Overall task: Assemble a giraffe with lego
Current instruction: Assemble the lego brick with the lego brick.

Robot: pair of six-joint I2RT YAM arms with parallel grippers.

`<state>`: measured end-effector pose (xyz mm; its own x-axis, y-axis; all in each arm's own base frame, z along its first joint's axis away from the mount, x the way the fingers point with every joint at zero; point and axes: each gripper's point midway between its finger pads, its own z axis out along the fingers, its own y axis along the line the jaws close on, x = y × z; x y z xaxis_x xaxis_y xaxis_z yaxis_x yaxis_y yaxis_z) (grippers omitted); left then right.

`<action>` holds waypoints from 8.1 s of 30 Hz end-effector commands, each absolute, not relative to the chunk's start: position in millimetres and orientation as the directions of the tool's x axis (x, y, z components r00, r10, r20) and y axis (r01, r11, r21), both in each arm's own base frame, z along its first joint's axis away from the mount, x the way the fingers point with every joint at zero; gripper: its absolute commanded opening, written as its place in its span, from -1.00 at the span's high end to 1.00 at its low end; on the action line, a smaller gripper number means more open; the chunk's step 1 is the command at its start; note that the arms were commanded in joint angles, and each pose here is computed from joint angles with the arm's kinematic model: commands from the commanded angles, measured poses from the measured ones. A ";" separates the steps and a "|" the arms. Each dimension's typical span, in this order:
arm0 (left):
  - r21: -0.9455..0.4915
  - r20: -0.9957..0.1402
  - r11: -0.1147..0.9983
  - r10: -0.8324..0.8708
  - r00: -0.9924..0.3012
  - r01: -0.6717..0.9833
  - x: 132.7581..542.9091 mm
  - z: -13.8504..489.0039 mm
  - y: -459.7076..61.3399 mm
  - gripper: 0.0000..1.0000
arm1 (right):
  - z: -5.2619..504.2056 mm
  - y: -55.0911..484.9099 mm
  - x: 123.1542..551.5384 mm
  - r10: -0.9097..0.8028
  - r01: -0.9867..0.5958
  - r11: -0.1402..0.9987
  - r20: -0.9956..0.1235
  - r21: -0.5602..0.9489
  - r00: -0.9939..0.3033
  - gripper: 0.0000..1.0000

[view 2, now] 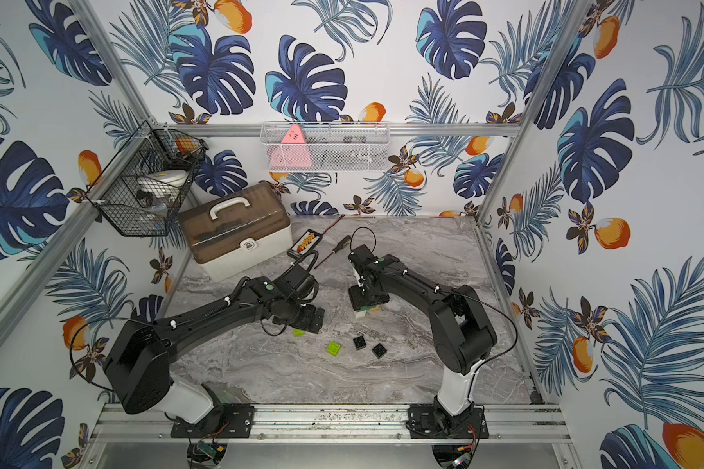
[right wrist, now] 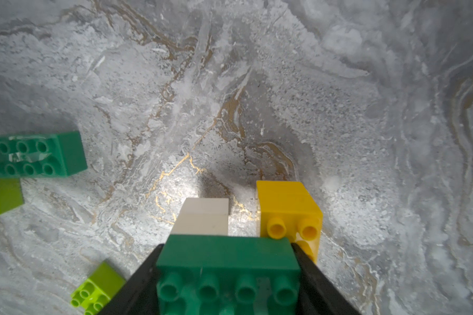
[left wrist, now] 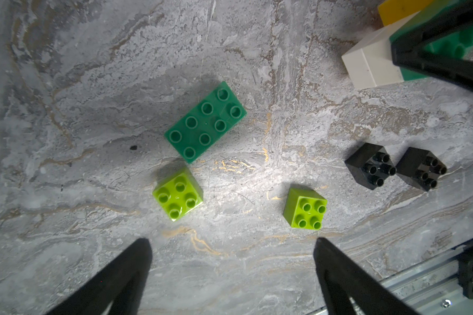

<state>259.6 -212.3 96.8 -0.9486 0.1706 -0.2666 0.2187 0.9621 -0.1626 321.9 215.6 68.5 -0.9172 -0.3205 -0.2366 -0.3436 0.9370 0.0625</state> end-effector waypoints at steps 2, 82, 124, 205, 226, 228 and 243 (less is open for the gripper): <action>-0.156 -0.275 0.966 0.157 -0.948 0.206 261.9 99.7 -212.5 -0.95 | 68.3 213.5 321.8 -0.301 -0.323 0.944 -0.221 0.070 -0.928 -0.33; -0.125 -0.278 0.957 0.218 -0.935 0.261 260.9 100.8 -216.4 -0.96 | 50.7 212.9 269.4 -0.057 -0.049 0.962 0.025 0.267 -0.998 -0.32; -0.148 -0.285 0.961 0.186 -0.940 0.235 256.3 100.2 -215.2 -0.96 | 103.0 216.8 283.7 0.080 0.035 0.978 -0.219 0.205 -0.972 -0.21; -0.136 -0.322 0.942 0.252 -0.913 0.308 239.6 116.4 -201.4 -0.96 | 62.3 212.3 286.4 0.265 0.262 0.964 -0.242 0.046 -0.933 0.06; -0.139 -0.321 0.940 0.254 -0.912 0.311 240.9 114.4 -203.1 -0.96 | 57.4 198.8 278.5 0.257 0.267 0.964 -0.237 -0.010 -0.937 0.10; -0.138 -0.321 0.941 0.253 -0.913 0.310 241.1 114.1 -203.0 -0.96 | 57.0 197.6 277.5 0.257 0.267 0.964 -0.236 -0.012 -0.937 0.10; -0.141 -0.319 0.940 0.255 -0.913 0.311 241.9 113.7 -204.6 -0.96 | 61.4 195.9 277.6 0.259 0.262 0.965 -0.246 0.019 -0.934 0.13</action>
